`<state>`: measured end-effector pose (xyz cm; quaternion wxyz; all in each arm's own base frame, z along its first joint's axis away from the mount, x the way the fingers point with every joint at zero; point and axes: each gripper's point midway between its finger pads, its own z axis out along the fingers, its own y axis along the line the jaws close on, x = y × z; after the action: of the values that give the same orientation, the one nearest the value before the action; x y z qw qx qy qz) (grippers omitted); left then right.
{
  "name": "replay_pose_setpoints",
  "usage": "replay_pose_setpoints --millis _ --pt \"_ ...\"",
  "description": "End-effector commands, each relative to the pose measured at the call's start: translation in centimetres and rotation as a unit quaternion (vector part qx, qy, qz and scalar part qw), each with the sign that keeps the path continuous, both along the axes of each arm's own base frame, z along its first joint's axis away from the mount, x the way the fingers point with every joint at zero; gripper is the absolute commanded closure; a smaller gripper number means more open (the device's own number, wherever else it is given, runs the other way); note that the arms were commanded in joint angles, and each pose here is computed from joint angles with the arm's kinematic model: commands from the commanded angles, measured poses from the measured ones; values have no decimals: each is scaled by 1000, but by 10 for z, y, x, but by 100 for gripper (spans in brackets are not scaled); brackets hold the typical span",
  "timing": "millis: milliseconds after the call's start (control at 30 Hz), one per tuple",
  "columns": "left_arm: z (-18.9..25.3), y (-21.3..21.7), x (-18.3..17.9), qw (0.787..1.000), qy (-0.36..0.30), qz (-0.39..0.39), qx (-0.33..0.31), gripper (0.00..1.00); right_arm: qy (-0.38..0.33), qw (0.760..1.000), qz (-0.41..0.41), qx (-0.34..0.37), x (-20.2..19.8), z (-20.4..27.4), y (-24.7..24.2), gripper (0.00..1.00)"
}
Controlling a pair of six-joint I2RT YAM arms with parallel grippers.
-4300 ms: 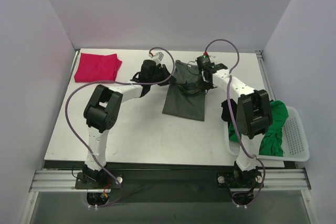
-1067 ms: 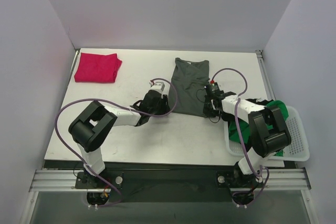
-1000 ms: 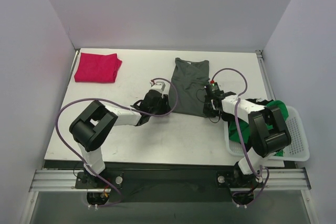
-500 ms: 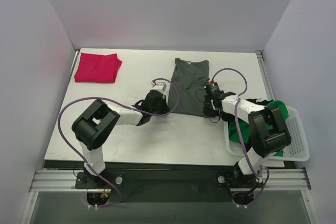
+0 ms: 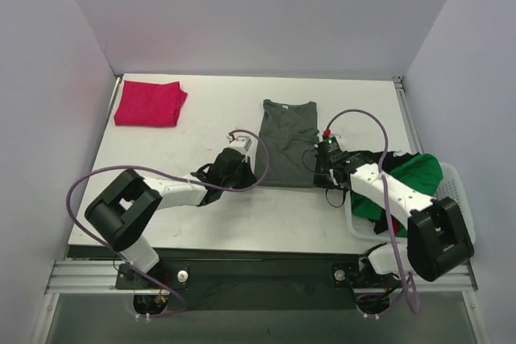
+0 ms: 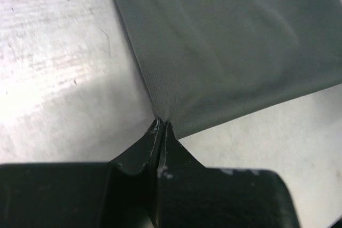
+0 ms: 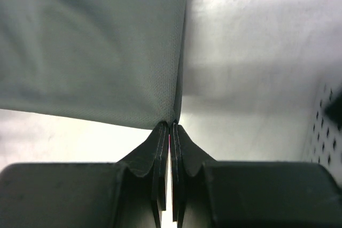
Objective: Fold and stack the t-shirts
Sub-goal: Grab one side of the 2/3 rectangular tshirt with both arms, then fold the long partially folded tshirt into a neat square
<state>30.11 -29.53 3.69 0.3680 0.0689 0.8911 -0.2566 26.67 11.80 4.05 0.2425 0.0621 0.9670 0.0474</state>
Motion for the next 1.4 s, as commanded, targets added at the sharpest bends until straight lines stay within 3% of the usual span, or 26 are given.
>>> replay_pose_setpoints --millis 0,333,700,1100,1367 --pt "30 -2 -19 1000 -22 -13 -10 100 1 999 -7 -38 -29 8 -12 100" --pt "67 19 -106 998 -54 -15 16 100 -77 996 24 -35 -92 45 1 100" --pt "107 41 -187 997 -69 -25 -16 100 -165 982 77 -49 -138 94 21 100" --pt "159 60 -175 991 -116 1 -66 100 -240 966 66 -75 -120 154 15 100" --pt "165 49 -154 991 -114 -10 -73 100 -238 965 28 -107 -99 167 -1 100"
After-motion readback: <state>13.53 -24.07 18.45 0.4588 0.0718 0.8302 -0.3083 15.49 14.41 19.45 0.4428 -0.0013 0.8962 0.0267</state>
